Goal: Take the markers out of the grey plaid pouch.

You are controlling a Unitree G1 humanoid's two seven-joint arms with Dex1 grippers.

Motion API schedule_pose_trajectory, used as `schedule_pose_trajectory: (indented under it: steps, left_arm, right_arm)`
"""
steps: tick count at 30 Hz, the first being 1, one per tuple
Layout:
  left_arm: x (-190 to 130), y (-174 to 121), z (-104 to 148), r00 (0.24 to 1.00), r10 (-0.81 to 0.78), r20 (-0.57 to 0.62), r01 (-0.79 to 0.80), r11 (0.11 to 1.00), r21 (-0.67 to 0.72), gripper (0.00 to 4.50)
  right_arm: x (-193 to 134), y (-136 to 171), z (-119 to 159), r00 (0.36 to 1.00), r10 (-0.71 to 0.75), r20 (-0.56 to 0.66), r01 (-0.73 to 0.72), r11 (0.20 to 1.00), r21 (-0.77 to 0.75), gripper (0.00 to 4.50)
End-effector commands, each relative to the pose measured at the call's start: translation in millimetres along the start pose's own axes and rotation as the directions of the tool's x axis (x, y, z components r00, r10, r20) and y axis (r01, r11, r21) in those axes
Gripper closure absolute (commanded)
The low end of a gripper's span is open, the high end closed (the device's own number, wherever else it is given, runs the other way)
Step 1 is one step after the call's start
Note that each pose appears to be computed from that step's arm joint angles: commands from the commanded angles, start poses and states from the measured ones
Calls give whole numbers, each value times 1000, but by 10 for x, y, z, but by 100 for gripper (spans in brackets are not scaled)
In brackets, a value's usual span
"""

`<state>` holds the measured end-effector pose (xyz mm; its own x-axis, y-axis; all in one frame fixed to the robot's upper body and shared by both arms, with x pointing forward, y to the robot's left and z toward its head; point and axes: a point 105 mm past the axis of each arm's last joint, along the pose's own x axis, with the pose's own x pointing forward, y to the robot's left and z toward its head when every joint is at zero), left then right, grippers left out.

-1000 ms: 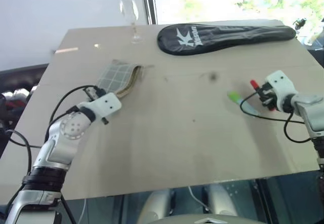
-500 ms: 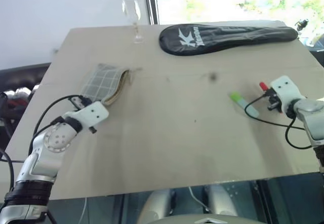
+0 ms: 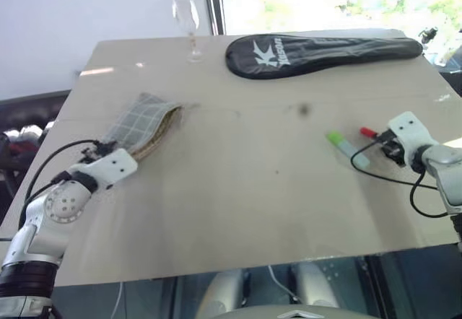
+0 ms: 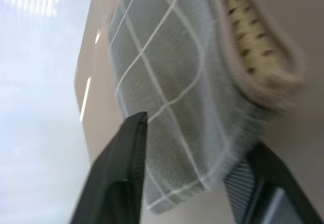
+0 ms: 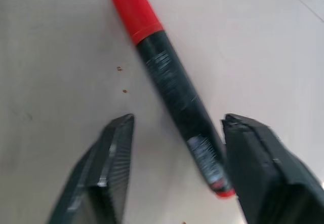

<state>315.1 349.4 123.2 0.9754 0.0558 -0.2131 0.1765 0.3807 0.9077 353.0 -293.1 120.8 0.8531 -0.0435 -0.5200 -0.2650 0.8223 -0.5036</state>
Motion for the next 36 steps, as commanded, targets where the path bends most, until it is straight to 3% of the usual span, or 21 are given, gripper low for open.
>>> schedule_pose_trajectory:
  steps: [1,2,8,12,17,22,24,30,36]
  left_arm:
    - [-24,148,66,999,42,2,-42,999,-23,233]
    - [-35,124,109,999,27,17,-27,999,-37,233]
    - [-276,226,242,994,38,102,-8,959,-282,233]
    - [-534,192,435,973,21,229,107,839,-533,233]
    - [-858,-151,554,946,-112,303,294,688,-663,233]
    - [-1161,-523,591,905,-270,329,426,577,-697,233]
    - [-1241,-655,623,890,-317,328,456,577,-678,233]
    - [-1297,-774,782,875,-302,378,483,498,-720,233]
    - [-1397,-932,849,851,-339,401,522,476,-707,233]
  right_arm:
    - [-60,-67,56,1000,-24,19,24,999,-25,20]
    - [-67,-74,36,1000,-27,10,27,999,-33,2]
    - [-278,88,150,990,122,72,-123,992,11,2]
    - [-472,276,88,954,288,83,-293,955,52,2]
    - [-640,389,-21,902,404,155,-417,906,67,2]
    - [-751,484,-162,844,474,250,-500,865,46,2]
    - [-794,515,-262,821,499,276,-531,846,49,2]
    - [-838,523,-410,793,521,315,-561,826,47,2]
    - [-844,510,-535,792,534,296,-564,825,21,2]
